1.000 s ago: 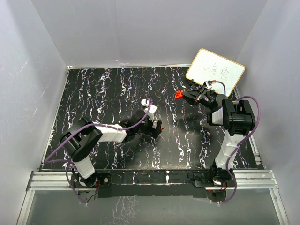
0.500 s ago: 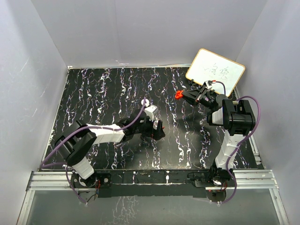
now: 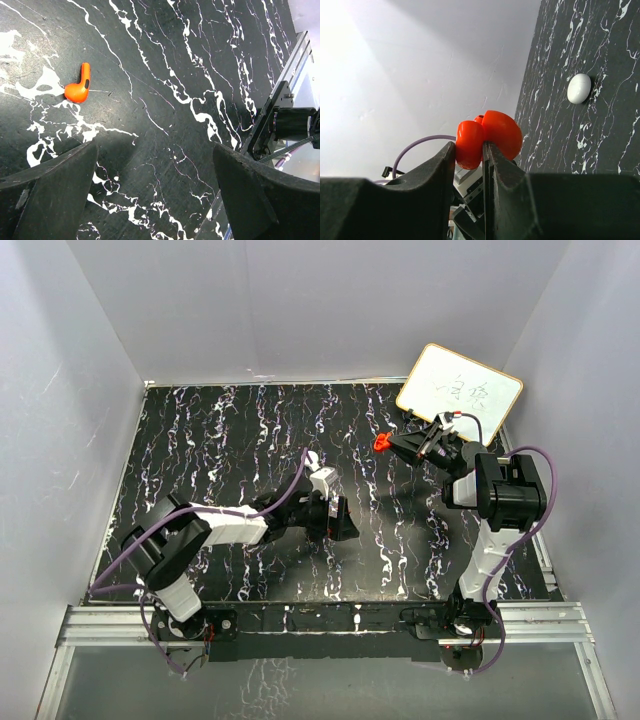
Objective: Insert the wireless bluetooth earbuds into the charging case
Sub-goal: Pick up the earbud from the center of the board.
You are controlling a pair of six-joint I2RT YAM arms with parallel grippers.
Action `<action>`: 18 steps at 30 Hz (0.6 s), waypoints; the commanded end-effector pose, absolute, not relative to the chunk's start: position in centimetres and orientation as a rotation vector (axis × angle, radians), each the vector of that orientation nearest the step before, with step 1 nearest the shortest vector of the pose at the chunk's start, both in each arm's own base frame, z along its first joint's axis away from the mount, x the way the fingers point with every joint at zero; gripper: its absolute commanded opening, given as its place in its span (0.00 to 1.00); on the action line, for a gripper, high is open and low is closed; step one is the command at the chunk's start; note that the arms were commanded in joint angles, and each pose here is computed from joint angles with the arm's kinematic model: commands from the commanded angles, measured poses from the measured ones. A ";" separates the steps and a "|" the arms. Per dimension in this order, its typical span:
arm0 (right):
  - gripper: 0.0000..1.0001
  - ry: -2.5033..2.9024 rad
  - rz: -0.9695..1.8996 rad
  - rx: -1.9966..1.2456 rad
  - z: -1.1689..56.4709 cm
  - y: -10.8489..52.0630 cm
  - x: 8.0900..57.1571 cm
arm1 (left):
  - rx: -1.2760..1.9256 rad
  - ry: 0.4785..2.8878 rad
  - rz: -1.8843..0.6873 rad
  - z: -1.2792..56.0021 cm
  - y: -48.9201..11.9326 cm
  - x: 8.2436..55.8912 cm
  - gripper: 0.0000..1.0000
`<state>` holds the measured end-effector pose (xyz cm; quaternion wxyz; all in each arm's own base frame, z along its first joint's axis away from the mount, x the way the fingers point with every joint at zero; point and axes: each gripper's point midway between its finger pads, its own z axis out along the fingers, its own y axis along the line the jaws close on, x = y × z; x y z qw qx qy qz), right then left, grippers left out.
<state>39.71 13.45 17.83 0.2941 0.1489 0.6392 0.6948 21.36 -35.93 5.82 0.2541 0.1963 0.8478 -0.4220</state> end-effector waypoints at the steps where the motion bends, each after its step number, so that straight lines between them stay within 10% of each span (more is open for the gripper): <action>1: 0.00 1.463 1.745 0.021 23.4 13.4 37.3 | 0.518 2.278 -1.175 5.9 -36.5 21.6 0.96; 18: 0.00 1.461 1.747 0.019 23.5 13.4 37.5 | 0.495 2.267 -1.159 4.2 -37.6 23.1 0.96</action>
